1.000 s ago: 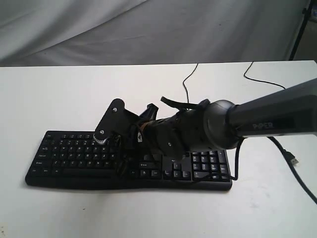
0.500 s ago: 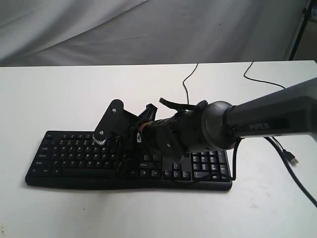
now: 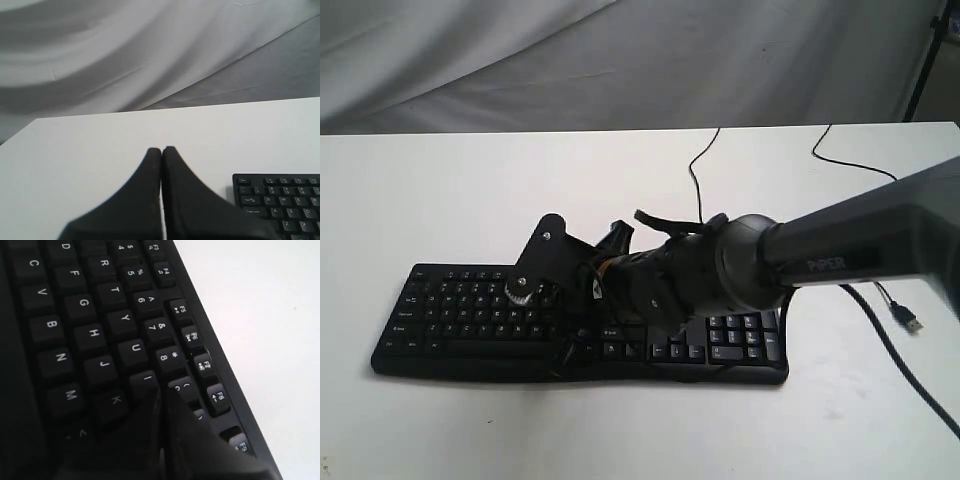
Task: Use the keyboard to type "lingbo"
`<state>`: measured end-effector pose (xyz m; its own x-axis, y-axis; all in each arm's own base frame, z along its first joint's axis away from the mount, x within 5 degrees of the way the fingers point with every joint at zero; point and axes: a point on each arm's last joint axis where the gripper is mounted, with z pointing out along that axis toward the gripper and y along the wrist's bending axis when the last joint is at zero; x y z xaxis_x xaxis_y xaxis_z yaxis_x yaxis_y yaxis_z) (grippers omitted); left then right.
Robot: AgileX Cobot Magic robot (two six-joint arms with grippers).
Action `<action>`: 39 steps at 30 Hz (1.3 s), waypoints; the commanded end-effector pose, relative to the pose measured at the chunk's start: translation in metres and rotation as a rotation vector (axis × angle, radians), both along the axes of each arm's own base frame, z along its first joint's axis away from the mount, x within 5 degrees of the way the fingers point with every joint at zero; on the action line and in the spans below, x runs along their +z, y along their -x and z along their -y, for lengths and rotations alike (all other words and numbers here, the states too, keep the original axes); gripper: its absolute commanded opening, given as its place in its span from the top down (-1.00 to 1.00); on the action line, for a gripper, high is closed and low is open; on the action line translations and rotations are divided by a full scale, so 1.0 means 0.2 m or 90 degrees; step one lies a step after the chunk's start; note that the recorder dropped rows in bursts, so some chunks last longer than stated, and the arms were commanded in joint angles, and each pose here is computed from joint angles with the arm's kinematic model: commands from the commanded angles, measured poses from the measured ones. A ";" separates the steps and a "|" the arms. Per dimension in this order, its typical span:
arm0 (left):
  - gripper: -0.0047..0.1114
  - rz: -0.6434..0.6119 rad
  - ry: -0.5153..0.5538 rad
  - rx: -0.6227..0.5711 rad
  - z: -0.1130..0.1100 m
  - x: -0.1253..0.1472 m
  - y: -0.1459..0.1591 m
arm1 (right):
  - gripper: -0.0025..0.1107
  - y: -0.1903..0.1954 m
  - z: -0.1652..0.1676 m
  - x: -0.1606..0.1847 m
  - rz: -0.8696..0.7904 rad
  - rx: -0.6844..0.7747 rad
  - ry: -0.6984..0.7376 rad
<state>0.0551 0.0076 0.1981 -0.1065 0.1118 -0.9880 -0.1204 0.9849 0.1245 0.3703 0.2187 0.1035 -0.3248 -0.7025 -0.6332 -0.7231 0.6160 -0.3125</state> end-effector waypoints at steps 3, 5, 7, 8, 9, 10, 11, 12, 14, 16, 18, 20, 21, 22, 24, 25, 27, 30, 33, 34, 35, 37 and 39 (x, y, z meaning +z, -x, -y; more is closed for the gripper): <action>0.91 -0.002 0.002 -0.002 0.00 -0.01 0.00 | 0.96 0.01 -0.01 0.13 0.026 0.010 -0.009; 0.91 -0.002 0.002 -0.002 0.00 -0.01 0.00 | 0.96 0.01 -0.01 0.18 0.035 0.011 -0.014; 0.91 -0.002 0.002 -0.002 0.00 -0.01 0.00 | 0.96 0.03 0.00 0.23 0.037 0.011 -0.016; 0.91 -0.002 0.002 -0.002 0.00 -0.01 0.00 | 0.96 0.04 0.01 0.25 0.042 0.011 -0.018; 0.91 -0.002 0.002 -0.002 0.00 -0.01 0.00 | 0.96 0.05 0.01 0.27 0.045 0.011 -0.020; 0.91 -0.002 0.002 -0.002 0.00 -0.01 0.00 | 0.96 0.07 0.03 0.31 0.051 0.011 -0.024; 0.91 -0.002 0.002 -0.002 0.00 -0.01 0.00 | 0.96 0.09 0.04 0.33 0.054 0.011 -0.026; 0.91 -0.002 0.002 -0.002 0.00 -0.01 0.00 | 0.96 0.11 0.05 0.37 0.059 0.011 -0.029; 0.91 -0.002 0.002 -0.002 0.00 -0.01 0.00 | 0.96 0.17 0.09 0.44 0.073 0.011 -0.037; 0.91 -0.002 0.002 -0.002 0.00 -0.01 0.00 | 0.96 0.24 0.13 0.53 0.091 0.011 -0.047; 0.91 -0.002 0.002 -0.002 0.00 -0.01 0.00 | 0.96 0.31 0.17 0.60 0.107 0.011 -0.057; 0.91 -0.002 0.002 -0.002 0.00 -0.01 0.00 | 0.96 0.40 0.22 0.68 0.124 0.005 -0.074; 0.91 -0.002 0.002 -0.002 0.00 -0.01 0.00 | 0.96 0.44 0.25 0.70 0.127 0.003 -0.079; 0.91 -0.002 0.002 -0.002 0.00 -0.01 0.00 | 0.96 0.49 0.28 0.73 0.133 -0.002 -0.090; 0.91 -0.002 0.002 -0.002 0.00 -0.01 0.00 | 0.96 0.59 0.34 0.78 0.135 -0.015 -0.114; 0.91 -0.002 0.002 -0.002 0.00 -0.01 0.00 | 0.96 0.64 0.37 0.82 0.138 -0.022 -0.129; 0.91 -0.002 0.002 -0.002 0.00 -0.01 0.00 | 0.96 0.74 0.43 0.85 0.139 -0.038 -0.158; 0.91 -0.002 0.002 -0.002 0.00 -0.01 0.00 | 0.96 0.86 0.50 0.88 0.160 -0.038 -0.175; 0.91 -0.002 0.002 -0.002 0.00 -0.01 0.00 | 0.96 0.96 0.56 0.88 0.177 -0.037 -0.185; 0.91 -0.002 0.002 -0.002 0.00 -0.01 0.00 | 0.96 0.98 0.57 0.88 0.182 -0.036 -0.189; 0.91 -0.002 0.002 -0.002 0.00 -0.01 0.00 | 0.96 1.01 0.59 0.88 0.181 -0.035 -0.189; 0.91 -0.002 0.002 -0.002 0.00 -0.01 0.00 | 0.96 1.04 0.60 0.90 0.180 -0.033 -0.190; 0.91 -0.002 0.002 -0.002 0.00 -0.01 0.00 | 0.96 1.06 0.61 0.92 0.188 -0.032 -0.196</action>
